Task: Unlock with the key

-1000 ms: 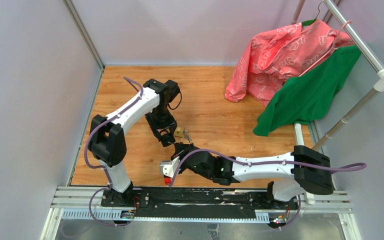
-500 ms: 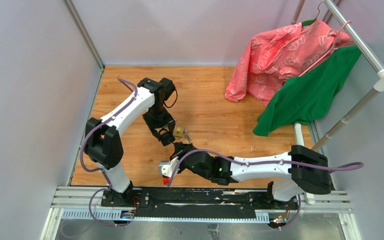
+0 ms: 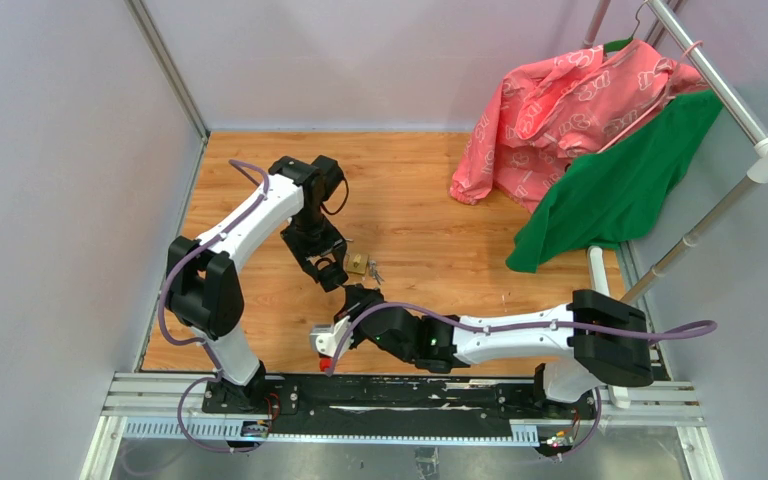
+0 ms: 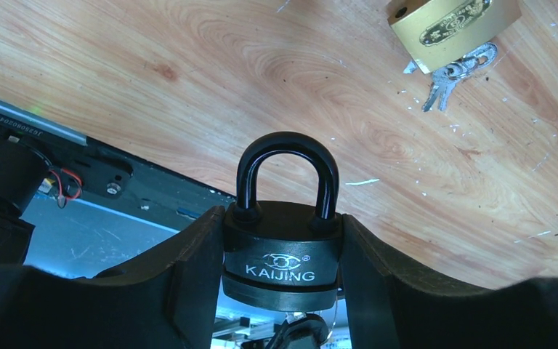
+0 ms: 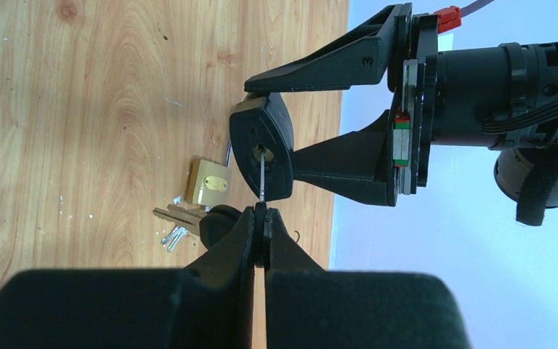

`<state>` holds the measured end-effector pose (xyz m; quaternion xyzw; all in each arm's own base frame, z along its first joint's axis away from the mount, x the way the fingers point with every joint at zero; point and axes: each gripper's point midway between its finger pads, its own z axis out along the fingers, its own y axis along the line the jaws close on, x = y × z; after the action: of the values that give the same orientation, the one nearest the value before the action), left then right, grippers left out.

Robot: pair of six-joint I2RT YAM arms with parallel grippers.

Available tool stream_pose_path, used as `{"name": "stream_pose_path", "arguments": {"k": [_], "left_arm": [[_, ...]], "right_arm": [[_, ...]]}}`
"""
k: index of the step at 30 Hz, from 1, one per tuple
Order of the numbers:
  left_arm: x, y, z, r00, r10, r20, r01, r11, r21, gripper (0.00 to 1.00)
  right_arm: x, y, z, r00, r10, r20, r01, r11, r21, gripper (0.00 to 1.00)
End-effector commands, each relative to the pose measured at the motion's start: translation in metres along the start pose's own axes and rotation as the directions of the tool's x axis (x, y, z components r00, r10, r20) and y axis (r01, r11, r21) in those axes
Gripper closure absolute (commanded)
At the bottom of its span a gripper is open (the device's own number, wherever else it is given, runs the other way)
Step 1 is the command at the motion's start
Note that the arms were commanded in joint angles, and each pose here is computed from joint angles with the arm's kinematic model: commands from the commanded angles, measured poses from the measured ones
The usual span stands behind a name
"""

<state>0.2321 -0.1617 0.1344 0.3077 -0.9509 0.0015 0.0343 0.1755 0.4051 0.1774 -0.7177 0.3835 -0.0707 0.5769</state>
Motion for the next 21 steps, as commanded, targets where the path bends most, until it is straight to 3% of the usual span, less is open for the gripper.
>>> {"name": "stream_pose_path", "arguments": {"k": [1,21], "left_arm": [[0.024,0.001,-0.017,0.992,-0.039,-0.120,0.046,0.997,0.060,1.00],[0.031,0.002,-0.022,0.984,-0.034,-0.175,0.052,0.994,0.100,1.00]], "right_arm": [[-0.014,-0.002,0.007,0.998,-0.067,-0.020,0.067,0.998,0.012,1.00],[-0.035,0.021,0.043,0.940,-0.312,-0.140,0.313,0.950,-0.019,1.00]]}}
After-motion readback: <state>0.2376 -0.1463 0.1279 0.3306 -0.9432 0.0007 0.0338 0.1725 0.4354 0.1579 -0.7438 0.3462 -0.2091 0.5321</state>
